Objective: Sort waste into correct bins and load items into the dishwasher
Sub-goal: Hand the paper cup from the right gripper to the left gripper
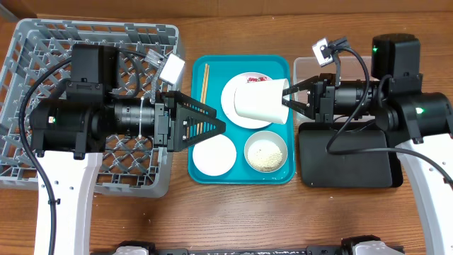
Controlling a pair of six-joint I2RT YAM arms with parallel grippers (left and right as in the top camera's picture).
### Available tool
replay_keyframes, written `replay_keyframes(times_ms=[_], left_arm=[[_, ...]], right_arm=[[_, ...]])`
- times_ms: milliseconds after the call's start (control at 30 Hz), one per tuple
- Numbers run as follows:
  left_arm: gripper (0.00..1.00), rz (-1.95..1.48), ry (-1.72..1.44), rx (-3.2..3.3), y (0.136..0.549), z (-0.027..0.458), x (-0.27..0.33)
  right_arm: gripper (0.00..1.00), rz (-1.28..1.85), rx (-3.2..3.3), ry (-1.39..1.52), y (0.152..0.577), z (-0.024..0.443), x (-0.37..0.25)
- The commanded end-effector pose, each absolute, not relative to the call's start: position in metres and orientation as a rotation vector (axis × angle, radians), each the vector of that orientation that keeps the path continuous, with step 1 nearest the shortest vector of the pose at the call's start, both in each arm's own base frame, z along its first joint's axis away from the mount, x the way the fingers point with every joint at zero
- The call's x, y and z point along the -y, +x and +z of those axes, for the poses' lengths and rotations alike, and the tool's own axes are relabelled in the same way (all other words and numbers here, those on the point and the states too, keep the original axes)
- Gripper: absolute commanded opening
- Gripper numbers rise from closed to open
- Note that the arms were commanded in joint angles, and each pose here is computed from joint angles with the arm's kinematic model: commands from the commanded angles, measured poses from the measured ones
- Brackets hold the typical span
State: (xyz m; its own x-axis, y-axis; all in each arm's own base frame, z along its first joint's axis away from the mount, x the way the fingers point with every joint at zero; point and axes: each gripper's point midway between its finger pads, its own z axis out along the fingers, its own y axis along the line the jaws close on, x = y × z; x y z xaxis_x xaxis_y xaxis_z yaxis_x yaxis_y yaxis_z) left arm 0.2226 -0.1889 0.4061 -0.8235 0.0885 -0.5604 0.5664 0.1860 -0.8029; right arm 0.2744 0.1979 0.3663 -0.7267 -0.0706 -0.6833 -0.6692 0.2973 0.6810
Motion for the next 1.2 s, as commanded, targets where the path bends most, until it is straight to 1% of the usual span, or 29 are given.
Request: replay_keyframes(times_ms=[0,233,400,500,633,833,900,1033,1067,1100,1133,1167], left_arm=[[1.00,-1.627,0.670,-2.041,0.221,0.407,0.188],[1.00,-1.649,0.692,-2.010,0.218,0.411,0.189],[1.00,-1.730,0.748,-1.908,0.209,0.424,0.191],[0.95,-1.737,0.754,-1.906,0.208,0.424,0.192],[0.93,-1.807,0.804,-1.863,0.197,0.431,0.200],[0.80,-1.833,0.853,-1.857,0.188,0.431,0.208],[0.78,-1.827,0.850,-1.860,0.188,0.431,0.208],[0.78,-1.814,0.842,-1.866,0.191,0.430,0.206],[0.78,-1.811,0.839,-1.867,0.191,0.430,0.206],[0.78,-1.806,0.837,-1.869,0.192,0.429,0.206],[0.77,-1.800,0.835,-1.872,0.193,0.429,0.205],[0.73,-1.793,0.833,-1.876,0.194,0.428,0.205]], right_arm=[[0.04,1.486,-1.932,-0.747,0.254,0.389,-0.203],[0.04,1.556,-1.837,-0.930,0.228,0.399,-0.236],[0.04,1.588,-1.745,-1.037,0.214,0.411,-0.259],[0.04,1.581,-1.701,-1.075,0.210,0.416,-0.268],[0.04,1.568,-1.705,-1.042,0.216,0.421,-0.271],[0.04,1.549,-1.699,-1.035,0.219,0.422,-0.272],[0.04,1.550,-1.700,-1.035,0.219,0.422,-0.272],[0.04,1.550,-1.700,-1.035,0.219,0.422,-0.272],[0.08,1.549,-1.700,-1.035,0.219,0.422,-0.272],[0.18,1.548,-1.700,-1.035,0.219,0.422,-0.272],[0.38,1.548,-1.700,-1.035,0.219,0.422,-0.272],[0.49,1.546,-1.702,-1.032,0.220,0.422,-0.272]])
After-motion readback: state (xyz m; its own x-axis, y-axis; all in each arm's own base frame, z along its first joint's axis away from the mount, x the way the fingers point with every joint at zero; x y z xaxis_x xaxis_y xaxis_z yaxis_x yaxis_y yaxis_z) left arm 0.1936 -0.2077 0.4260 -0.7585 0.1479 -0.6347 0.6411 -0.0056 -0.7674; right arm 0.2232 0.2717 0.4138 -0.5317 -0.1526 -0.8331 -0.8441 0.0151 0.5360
